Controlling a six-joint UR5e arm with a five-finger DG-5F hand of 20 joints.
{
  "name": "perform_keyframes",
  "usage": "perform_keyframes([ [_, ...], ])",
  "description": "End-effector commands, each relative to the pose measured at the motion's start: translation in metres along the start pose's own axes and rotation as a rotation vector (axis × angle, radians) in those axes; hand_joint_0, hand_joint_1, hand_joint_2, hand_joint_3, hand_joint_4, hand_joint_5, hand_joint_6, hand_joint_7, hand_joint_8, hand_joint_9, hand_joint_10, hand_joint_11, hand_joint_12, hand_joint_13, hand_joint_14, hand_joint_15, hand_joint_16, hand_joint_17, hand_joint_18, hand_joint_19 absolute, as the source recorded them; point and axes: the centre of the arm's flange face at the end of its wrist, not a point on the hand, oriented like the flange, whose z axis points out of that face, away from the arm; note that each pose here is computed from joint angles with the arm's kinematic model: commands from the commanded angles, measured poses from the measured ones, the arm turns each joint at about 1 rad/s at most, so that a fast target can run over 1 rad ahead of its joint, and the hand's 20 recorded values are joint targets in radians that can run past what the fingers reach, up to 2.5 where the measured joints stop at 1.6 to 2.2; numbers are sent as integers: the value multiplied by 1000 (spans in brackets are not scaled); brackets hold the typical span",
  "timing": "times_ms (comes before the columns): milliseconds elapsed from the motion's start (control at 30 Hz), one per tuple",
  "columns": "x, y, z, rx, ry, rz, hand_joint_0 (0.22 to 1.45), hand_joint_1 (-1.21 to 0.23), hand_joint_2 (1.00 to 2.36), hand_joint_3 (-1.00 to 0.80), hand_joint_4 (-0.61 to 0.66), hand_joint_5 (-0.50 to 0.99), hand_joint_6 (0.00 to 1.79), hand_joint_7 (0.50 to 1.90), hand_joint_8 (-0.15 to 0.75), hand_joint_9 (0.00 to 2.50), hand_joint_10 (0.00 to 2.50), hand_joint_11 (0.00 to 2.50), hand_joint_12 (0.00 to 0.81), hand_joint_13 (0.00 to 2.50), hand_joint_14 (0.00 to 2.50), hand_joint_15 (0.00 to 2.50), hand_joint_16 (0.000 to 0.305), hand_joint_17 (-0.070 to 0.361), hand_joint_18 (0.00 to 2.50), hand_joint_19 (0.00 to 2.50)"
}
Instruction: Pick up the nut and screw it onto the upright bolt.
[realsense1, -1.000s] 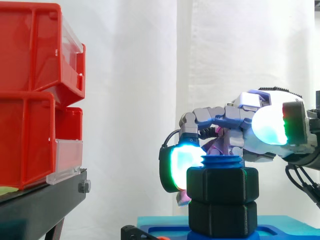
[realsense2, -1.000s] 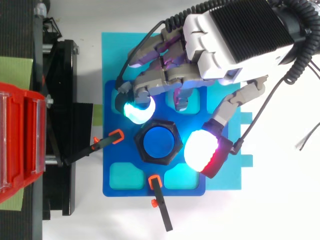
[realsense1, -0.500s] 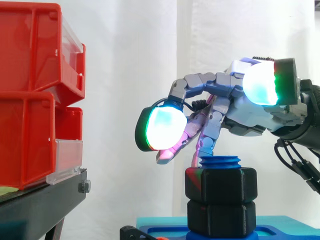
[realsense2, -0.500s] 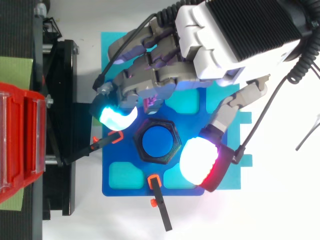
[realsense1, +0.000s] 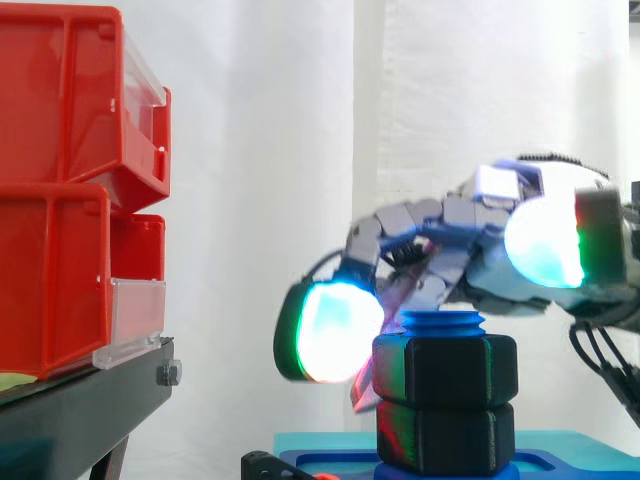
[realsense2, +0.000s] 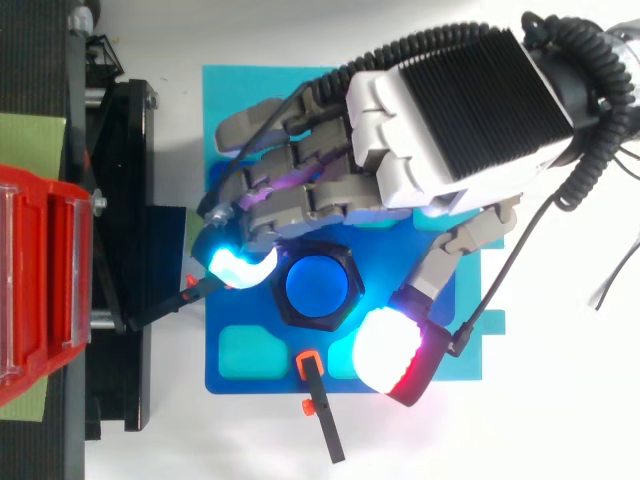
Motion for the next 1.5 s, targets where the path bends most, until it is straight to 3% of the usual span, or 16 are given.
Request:
perform_keyframes([
  [0,12,1,-4,-3,-27,0,448,-234,1000,-500,204,-119,503,813,285,938,0,52,325,582,0,0,35,79,367,0],
  [67,9,2,-2,-11,-42,-3,447,-237,1000,-500,195,-125,503,796,284,870,0,3,333,539,0,0,36,81,326,0],
  [267,8,2,-2,-13,-46,-5,445,-246,1000,-500,191,-134,502,772,280,803,0,0,334,508,0,0,37,83,293,0],
  [567,8,1,-3,-10,-43,-5,449,-252,1000,-500,221,-114,503,849,293,830,0,10,328,544,0,0,35,79,315,0],
  [1033,6,-4,-7,-3,-40,-5,463,-269,1000,-500,198,-45,504,1198,305,934,0,69,312,614,0,0,31,71,392,0],
  [1467,4,-10,-11,4,-41,-6,468,-272,1000,-500,171,-5,503,1370,303,995,0,84,302,655,0,0,30,67,420,0],
])
